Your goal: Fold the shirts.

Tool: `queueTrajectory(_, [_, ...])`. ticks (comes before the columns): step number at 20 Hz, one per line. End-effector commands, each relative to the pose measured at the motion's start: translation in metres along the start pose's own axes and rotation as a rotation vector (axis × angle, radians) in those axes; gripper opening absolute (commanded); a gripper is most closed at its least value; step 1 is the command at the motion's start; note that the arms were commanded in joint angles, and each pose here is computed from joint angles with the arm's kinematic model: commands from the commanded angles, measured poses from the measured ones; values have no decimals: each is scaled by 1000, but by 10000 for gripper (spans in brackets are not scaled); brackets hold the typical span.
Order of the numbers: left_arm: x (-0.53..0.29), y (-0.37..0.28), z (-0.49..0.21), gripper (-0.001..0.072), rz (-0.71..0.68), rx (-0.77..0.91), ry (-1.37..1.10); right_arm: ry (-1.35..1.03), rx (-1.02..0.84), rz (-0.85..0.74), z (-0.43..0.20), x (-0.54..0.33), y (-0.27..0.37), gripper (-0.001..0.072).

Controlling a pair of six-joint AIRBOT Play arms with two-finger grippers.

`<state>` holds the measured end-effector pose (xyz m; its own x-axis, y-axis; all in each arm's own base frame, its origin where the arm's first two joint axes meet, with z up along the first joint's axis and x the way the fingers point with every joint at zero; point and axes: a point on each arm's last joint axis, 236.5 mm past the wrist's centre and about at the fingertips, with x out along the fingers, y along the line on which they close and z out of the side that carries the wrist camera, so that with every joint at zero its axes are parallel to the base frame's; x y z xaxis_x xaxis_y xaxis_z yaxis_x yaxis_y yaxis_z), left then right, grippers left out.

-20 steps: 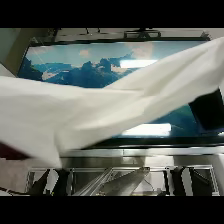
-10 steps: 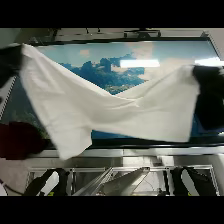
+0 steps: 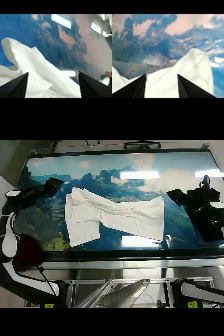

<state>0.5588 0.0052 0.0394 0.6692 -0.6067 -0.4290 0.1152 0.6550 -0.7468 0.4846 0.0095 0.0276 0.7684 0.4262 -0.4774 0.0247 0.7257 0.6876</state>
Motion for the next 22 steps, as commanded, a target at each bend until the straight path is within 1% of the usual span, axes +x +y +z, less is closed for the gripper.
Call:
queueTrajectory(1, [-41,58,-19,608,60,-99,166,92,-16,47,-2,-19,-11,428])
queueTrajectory(2, [-53,77,-32,608,124,-128,214,139,-3,50,-10,-29,-17,426])
queueTrajectory(3, [-60,91,-45,601,161,-141,256,178,23,45,-18,-36,-23,406])
queueTrajectory(4, [-64,100,-61,497,178,-158,297,219,30,38,-27,-41,-29,273])
queueTrajectory(5, [-64,106,-74,439,189,-173,326,247,41,33,-33,-44,-31,269])
queueTrajectory(7, [-55,107,-97,441,181,-184,366,269,52,40,-39,-45,-29,319])
queueTrajectory(12, [-23,97,-128,433,173,-131,452,337,69,38,-55,-49,-28,319])
queueTrajectory(15, [-8,92,-160,432,160,-140,594,386,69,65,-66,-53,-21,319])
queueTrajectory(19, [-16,87,-192,428,150,-169,811,442,66,93,-77,-59,-14,319])
queueTrajectory(20, [-17,81,-191,264,133,-161,834,454,61,91,-80,-61,-15,319])
queueTrajectory(21, [-17,78,-185,119,127,-148,833,468,53,80,-83,-62,-18,319])
queueTrajectory(22, [-17,76,-177,52,127,-130,817,490,53,55,-89,-63,-23,319])
